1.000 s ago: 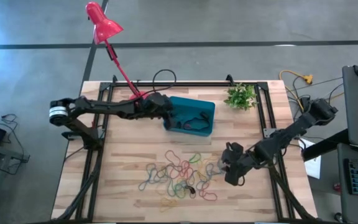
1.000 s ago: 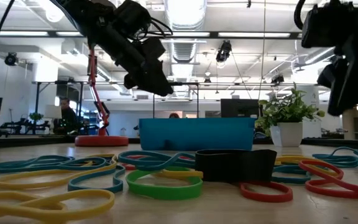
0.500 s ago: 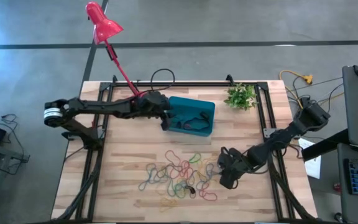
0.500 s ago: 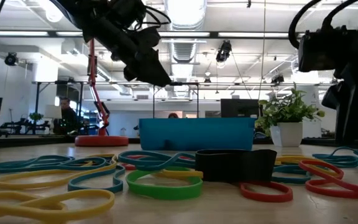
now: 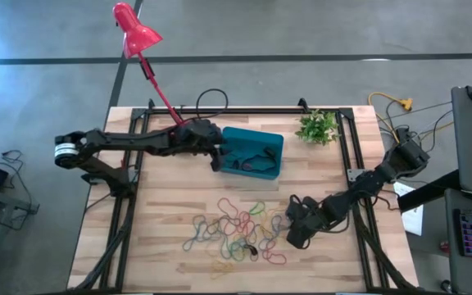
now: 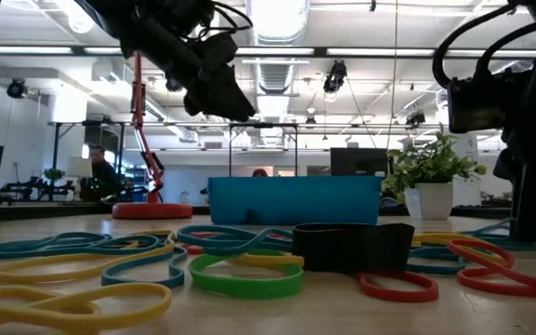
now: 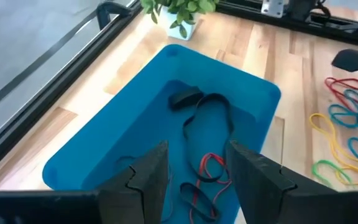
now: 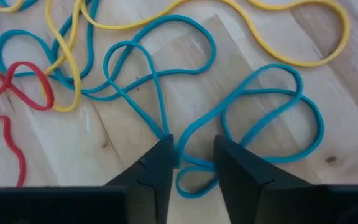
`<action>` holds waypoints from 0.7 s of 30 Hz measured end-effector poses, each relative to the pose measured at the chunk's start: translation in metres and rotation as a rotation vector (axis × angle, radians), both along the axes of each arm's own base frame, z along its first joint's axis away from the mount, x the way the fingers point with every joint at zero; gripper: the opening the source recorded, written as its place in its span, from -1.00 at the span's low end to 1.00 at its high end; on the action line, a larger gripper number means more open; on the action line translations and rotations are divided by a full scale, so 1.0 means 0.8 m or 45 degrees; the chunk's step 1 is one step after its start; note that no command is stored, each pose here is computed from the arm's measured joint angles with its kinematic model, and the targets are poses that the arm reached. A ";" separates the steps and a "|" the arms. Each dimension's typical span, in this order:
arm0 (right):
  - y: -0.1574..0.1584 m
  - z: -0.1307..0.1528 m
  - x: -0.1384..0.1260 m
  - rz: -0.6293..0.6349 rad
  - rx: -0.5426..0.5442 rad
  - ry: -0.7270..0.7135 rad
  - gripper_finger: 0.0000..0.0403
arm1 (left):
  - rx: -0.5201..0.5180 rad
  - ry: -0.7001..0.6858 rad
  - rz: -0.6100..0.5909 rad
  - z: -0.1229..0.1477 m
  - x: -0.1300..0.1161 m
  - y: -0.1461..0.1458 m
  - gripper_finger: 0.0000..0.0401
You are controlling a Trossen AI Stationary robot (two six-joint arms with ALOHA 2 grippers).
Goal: Pick and place rubber bands into bin
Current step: Put the blue rubber band into the blue bin
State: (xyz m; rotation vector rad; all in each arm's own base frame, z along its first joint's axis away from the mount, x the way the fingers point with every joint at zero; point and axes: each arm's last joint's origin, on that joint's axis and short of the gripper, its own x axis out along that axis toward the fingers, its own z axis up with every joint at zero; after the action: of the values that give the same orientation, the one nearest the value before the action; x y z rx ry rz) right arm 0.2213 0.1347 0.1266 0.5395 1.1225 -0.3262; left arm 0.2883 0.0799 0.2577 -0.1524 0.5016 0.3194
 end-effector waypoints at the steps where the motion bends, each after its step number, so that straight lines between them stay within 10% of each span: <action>1: 0.000 0.000 0.000 0.004 0.001 -0.004 -0.59 | 0.001 -0.005 0.000 0.001 -0.001 0.000 -0.26; 6: 0.003 0.016 0.005 0.072 -0.002 -0.071 -0.92 | 0.003 -0.025 0.000 0.009 -0.005 -0.002 -0.26; 21: -0.011 0.140 0.033 0.162 -0.279 -0.432 -0.96 | -0.175 0.140 -0.149 -0.003 -0.017 -0.031 -0.26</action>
State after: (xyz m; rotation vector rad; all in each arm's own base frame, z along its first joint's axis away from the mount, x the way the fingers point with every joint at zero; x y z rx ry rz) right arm 0.2473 0.1255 0.2386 0.3129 0.7763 -0.2328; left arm 0.2749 0.0551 0.2554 -0.2387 0.6389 0.1798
